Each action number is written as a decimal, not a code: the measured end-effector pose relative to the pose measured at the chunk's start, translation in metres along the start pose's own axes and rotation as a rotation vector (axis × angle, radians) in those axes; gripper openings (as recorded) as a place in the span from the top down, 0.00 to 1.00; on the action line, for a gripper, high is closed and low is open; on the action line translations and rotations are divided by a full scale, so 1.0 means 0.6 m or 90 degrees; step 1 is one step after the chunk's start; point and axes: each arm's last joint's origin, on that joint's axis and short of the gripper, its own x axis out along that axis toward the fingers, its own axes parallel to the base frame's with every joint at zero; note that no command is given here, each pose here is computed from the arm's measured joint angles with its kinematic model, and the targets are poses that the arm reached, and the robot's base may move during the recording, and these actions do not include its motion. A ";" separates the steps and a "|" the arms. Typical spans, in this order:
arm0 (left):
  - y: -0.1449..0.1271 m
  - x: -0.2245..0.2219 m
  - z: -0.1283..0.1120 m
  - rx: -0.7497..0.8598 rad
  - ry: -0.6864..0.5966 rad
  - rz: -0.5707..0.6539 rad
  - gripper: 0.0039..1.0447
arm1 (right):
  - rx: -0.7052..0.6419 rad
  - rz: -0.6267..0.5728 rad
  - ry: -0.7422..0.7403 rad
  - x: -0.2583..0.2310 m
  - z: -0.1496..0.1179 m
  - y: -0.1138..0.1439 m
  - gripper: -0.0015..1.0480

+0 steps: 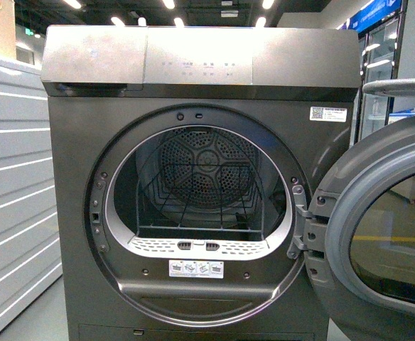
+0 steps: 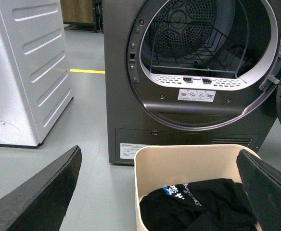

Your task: Move hamper under clothes hanger

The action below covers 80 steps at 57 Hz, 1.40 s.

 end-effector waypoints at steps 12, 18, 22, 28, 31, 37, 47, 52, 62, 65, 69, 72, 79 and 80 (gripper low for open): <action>0.000 0.000 0.000 0.000 0.000 0.000 0.06 | 0.000 0.000 0.000 0.000 0.000 0.000 0.08; 0.000 0.000 0.000 0.000 0.000 0.000 0.06 | 0.000 0.000 0.000 0.000 0.000 0.000 0.08; 0.000 0.000 0.000 0.000 0.000 0.000 0.06 | 0.000 0.000 0.000 0.000 0.000 0.000 0.08; 0.000 0.000 0.000 0.000 0.000 0.000 0.06 | 0.000 0.000 0.000 0.000 0.000 0.000 0.08; 0.000 0.000 0.000 0.000 0.000 0.000 0.06 | 0.000 0.000 0.000 0.000 0.000 0.000 0.08; 0.000 0.000 0.000 0.000 0.000 0.000 0.06 | 0.000 0.000 0.000 0.000 0.000 0.000 0.08; 0.000 0.000 0.000 0.000 0.000 0.000 0.06 | 0.000 0.000 0.000 0.000 0.000 0.000 0.08; 0.000 0.000 0.000 0.000 0.000 0.000 0.06 | 0.000 0.000 0.000 0.000 0.000 0.000 0.08; 0.000 0.000 0.000 0.000 0.000 0.000 0.06 | 0.000 0.000 0.000 0.000 0.000 0.000 0.08; 0.000 0.000 0.000 0.000 0.000 0.000 0.06 | 0.000 0.000 0.000 0.000 0.000 0.000 0.08; -0.002 0.003 -0.004 -0.054 0.087 0.100 0.06 | 0.000 0.000 0.000 0.000 0.000 0.000 0.08; -0.003 0.009 -0.008 -0.094 0.120 0.156 0.06 | 0.020 -0.011 0.028 0.000 -0.002 0.000 0.08; -0.005 0.026 0.010 -0.137 0.111 0.176 0.06 | 0.083 -0.017 0.115 0.016 -0.009 -0.001 0.08; -0.004 0.030 0.016 -0.140 0.104 0.175 0.06 | 0.089 -0.016 0.118 0.020 -0.008 -0.002 0.08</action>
